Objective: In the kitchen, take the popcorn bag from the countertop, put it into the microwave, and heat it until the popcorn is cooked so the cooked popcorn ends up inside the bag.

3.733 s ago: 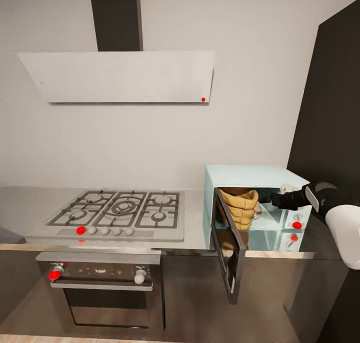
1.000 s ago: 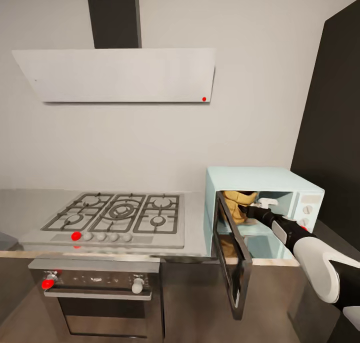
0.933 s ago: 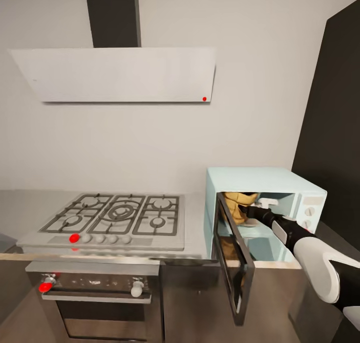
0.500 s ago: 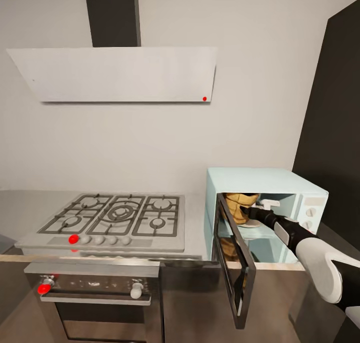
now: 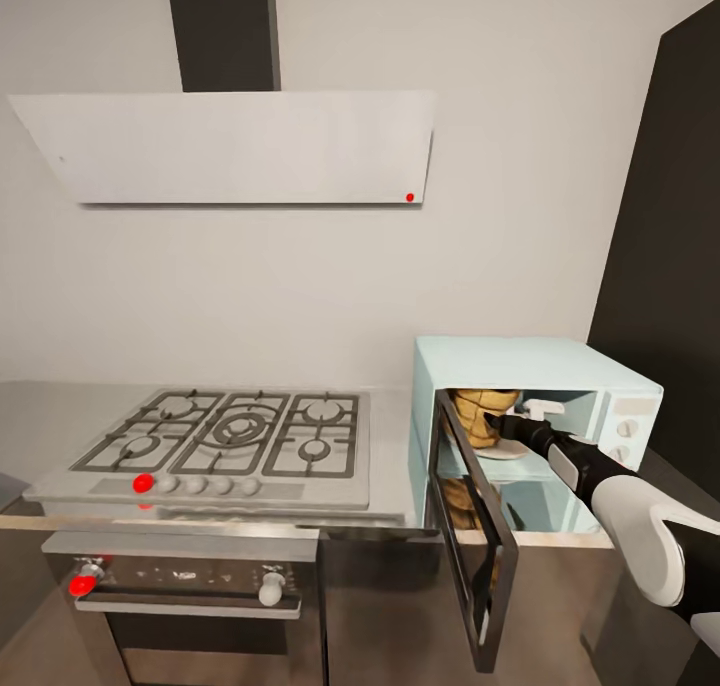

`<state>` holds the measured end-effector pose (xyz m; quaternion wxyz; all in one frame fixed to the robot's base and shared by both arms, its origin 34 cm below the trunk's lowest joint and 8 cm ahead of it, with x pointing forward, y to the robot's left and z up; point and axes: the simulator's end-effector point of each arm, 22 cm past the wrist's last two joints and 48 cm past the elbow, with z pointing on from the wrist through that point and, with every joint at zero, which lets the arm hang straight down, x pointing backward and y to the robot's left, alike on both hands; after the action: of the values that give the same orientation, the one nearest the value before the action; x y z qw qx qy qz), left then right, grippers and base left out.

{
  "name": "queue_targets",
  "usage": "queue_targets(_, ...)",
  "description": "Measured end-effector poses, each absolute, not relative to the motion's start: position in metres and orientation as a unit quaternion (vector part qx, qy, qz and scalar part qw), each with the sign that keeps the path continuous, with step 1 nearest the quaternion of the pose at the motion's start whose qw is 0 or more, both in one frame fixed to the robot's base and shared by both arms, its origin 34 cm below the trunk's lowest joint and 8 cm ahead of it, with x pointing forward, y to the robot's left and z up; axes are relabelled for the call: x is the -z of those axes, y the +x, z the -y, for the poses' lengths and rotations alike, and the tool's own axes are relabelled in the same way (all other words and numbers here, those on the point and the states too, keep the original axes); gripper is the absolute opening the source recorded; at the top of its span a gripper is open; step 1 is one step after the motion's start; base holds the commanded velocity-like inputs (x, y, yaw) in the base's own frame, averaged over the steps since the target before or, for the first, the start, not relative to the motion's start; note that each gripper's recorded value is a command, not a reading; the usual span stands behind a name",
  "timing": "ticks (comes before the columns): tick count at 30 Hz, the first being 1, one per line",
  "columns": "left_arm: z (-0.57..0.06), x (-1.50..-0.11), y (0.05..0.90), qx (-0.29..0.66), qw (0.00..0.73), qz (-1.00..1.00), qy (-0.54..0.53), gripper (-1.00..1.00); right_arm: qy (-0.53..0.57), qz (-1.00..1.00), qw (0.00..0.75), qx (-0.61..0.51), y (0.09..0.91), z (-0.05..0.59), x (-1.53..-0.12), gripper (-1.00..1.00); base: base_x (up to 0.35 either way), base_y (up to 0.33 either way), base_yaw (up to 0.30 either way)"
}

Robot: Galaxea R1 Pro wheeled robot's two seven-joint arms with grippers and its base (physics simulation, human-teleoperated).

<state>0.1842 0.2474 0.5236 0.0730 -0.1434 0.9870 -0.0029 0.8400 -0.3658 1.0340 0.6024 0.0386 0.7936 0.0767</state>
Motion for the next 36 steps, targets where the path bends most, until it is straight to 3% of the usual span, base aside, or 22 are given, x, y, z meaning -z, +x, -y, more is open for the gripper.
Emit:
queue_targets(9, -0.2473, -0.5235, 0.1840, 0.003, 0.073, -0.987, -0.144, 1.00, 0.039, -0.793, 0.603, -0.076, 0.8400, 0.3671, -1.0344, 1.00, -0.012, -0.001, 0.000)
queue_targets(28, -0.2472, -0.5233, 0.1835, 0.003, 0.072, -0.987, -0.145, 1.00, 0.031, -0.797, 0.598, -0.075, 0.8396, 0.3648, -1.0317, 1.00, -0.297, -0.022, 0.000)
queue_targets(36, -0.2474, -0.5235, 0.1840, 0.002, 0.073, -0.987, -0.145, 1.00, 0.023, -0.800, 0.595, -0.071, 0.8385, 0.3640, -1.0297, 1.00, -0.067, 0.000, 0.000)
